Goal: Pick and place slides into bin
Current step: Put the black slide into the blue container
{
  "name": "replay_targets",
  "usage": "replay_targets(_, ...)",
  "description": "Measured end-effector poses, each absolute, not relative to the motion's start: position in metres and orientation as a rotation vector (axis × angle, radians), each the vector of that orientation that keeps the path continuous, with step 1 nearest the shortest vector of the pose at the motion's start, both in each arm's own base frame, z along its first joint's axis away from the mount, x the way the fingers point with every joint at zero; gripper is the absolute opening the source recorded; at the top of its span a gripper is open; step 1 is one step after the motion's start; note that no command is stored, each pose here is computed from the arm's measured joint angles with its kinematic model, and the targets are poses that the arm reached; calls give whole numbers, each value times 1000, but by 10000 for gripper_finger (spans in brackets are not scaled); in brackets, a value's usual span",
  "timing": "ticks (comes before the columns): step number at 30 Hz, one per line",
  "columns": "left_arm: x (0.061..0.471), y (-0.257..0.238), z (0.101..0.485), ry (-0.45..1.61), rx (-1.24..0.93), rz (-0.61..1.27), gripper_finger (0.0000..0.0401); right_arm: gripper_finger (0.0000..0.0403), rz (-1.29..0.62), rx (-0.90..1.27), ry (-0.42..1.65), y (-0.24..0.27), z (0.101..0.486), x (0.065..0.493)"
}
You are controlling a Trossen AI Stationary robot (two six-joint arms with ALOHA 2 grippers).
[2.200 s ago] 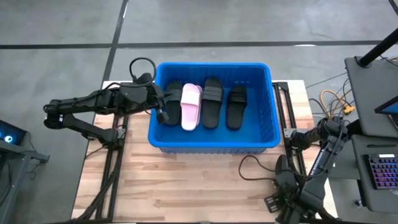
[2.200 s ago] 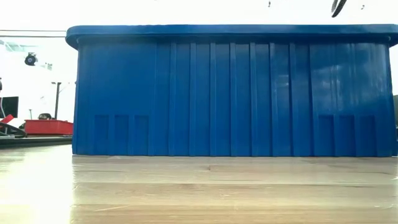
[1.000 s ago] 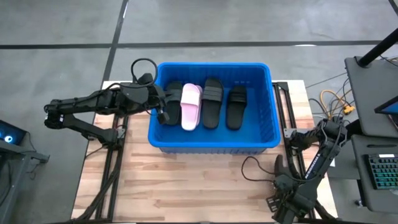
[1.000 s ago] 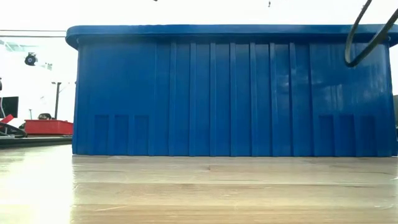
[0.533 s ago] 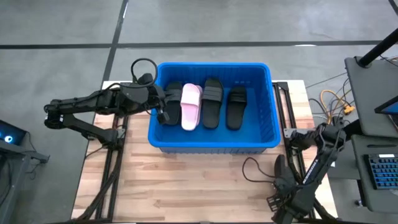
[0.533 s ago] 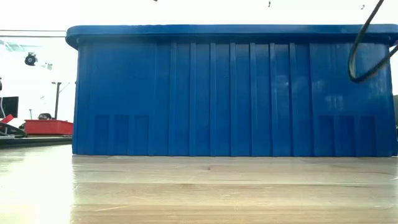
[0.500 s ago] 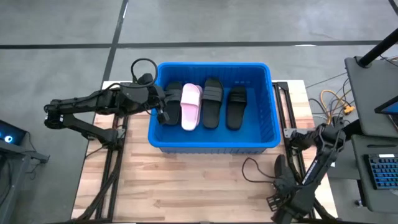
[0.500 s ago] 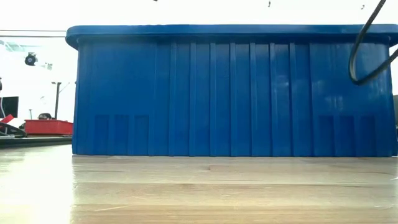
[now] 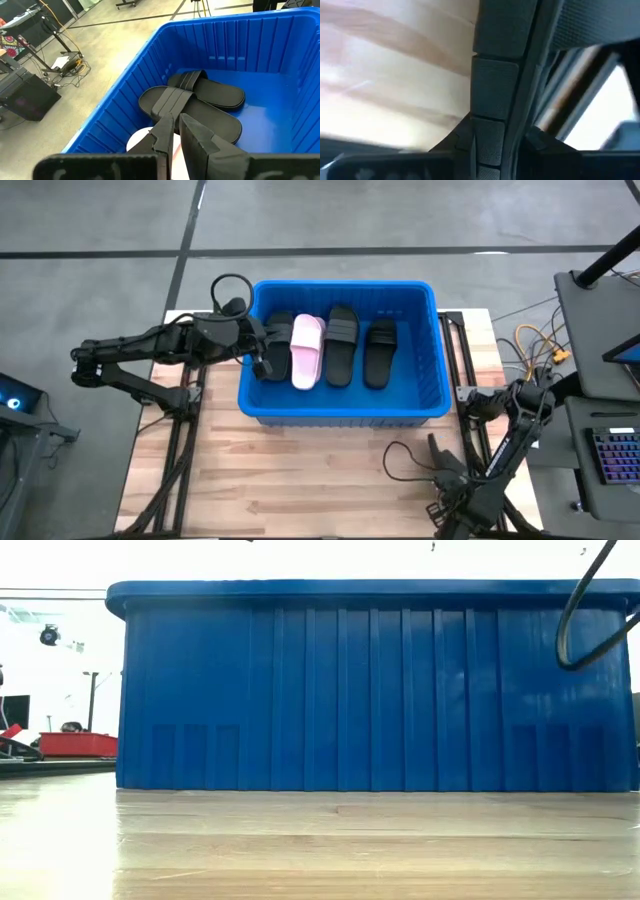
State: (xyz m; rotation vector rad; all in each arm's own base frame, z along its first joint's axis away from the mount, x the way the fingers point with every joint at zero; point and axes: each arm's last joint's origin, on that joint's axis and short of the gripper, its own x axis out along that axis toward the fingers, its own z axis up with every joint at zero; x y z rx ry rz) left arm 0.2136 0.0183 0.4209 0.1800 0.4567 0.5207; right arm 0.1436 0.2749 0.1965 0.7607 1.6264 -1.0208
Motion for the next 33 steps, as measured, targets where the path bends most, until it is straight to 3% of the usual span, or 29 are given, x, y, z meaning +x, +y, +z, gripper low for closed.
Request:
replay_targets(5,214,18,421,453,168,507,17,66,-835,830,1455,275,230,152)
replay_targets(9,217,13,424,407,123,318,17,66,-530,740,1094,280,276,167)
replay_targets(13,222,6,432,309,71,85,17,66,-416,524,828,269,320,180)
replay_targets(18,239,-3,439,178,18,-217,29,66,-398,188,838,242,348,198)
replay_targets(22,252,-4,436,177,-46,-289,78,66,-459,19,937,215,353,211)
replay_targets(29,267,-8,425,214,-20,-349,221,66,-376,-221,1021,189,355,228)
replay_targets(33,267,-8,424,208,16,-383,278,66,-309,-380,1078,184,351,237)
